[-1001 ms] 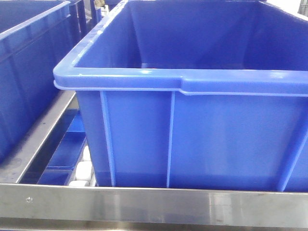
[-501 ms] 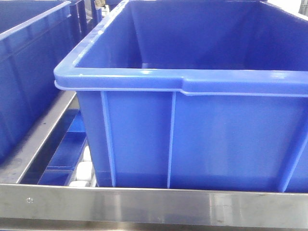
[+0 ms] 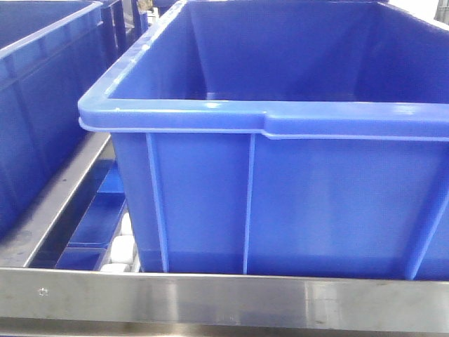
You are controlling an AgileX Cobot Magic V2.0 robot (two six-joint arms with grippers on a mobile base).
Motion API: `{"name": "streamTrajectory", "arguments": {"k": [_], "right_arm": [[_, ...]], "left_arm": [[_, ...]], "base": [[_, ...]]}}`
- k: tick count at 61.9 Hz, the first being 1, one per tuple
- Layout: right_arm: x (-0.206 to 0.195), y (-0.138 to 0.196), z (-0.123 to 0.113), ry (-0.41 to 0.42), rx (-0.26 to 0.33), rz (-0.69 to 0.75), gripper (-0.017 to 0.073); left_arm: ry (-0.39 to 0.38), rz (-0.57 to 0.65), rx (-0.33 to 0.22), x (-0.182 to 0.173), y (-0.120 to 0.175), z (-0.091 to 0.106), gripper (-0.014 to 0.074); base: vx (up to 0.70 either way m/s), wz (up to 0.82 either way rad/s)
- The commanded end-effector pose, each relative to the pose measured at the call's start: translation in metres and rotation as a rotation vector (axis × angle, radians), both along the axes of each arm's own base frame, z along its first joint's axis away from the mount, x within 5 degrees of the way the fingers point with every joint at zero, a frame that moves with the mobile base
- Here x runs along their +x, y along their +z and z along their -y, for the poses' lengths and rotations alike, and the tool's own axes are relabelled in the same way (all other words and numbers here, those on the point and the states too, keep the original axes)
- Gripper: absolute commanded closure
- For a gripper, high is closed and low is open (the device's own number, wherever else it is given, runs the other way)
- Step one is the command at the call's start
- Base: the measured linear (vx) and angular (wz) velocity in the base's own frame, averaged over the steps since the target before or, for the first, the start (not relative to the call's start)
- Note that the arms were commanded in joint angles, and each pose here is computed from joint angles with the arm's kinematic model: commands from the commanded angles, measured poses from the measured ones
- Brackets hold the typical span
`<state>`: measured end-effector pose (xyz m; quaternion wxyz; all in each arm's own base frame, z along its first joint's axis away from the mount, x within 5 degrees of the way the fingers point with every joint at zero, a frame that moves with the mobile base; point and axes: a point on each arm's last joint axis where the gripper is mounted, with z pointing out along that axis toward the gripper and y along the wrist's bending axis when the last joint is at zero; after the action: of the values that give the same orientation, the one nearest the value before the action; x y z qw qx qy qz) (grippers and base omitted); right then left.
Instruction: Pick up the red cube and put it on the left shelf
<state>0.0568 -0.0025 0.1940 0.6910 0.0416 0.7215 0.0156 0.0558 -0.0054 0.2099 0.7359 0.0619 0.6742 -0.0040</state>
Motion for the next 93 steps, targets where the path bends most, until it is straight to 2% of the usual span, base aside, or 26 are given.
{"name": "streamTrajectory", "arguments": {"k": [1,21,33,93], "right_arm": [[-0.0027,0.0167,-0.0006,0.004,-0.004,0.126,0.0503],[-0.0026,0.0171,-0.0007,0.005,-0.005,0.132,0.0503],[-0.0025,0.0169,-0.0008,0.005,-0.048,0.128,0.0503],[-0.0025,0.0159,-0.0008,0.004,-0.046,0.118,0.0503]], "left_arm": [[-0.001,0.053,-0.006,0.001,-0.0003,-0.0001,0.0488],[-0.001,0.053,-0.006,0.001,-0.0003,-0.0001,0.0488],[-0.001,0.053,-0.006,0.001,-0.0003,-0.0001,0.0488],[-0.001,0.053,-0.006,0.001,-0.0003,-0.0001,0.0488]], "base": [[0.0,0.0],[0.0,0.0],[0.02,0.11],[0.0,-0.02]]}}
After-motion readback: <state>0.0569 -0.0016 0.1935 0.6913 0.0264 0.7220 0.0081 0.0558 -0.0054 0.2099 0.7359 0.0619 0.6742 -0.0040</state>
